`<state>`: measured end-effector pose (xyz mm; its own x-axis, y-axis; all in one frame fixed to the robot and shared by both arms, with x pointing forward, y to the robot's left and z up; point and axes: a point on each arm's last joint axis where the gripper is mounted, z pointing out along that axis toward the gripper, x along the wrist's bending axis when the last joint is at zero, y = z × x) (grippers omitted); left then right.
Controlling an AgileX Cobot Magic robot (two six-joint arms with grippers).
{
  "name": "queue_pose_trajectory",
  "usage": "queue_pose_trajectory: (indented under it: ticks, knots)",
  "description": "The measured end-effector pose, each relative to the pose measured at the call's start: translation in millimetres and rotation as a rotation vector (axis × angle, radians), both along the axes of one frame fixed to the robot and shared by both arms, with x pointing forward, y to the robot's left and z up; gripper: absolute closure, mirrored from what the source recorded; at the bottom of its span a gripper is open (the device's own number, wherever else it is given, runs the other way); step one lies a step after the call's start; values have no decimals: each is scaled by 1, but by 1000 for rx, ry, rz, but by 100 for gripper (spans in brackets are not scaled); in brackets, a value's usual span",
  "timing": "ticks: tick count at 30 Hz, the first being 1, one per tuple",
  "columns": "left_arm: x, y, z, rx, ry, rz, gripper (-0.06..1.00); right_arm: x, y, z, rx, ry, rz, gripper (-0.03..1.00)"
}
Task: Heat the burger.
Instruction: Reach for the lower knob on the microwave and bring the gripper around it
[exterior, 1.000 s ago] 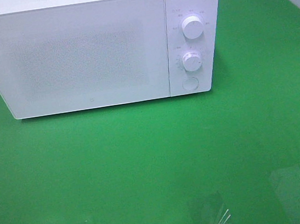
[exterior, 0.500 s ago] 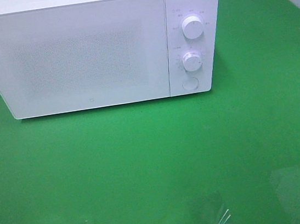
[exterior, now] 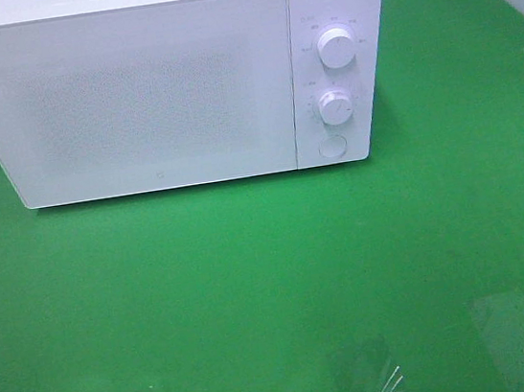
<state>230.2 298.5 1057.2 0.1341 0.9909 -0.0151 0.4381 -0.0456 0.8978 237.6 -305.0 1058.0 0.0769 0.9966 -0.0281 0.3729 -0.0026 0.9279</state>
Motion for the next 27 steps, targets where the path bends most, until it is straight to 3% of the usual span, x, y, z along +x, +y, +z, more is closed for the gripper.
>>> queue_pose_trajectory:
  ticks: [6, 27]
  knots:
    - [0, 0, 0, 0, 0, 39, 29, 0, 0, 0, 0, 0, 0, 22]
    - [0, 0, 0, 0, 0, 39, 29, 0, 0, 0, 0, 0, 0, 22]
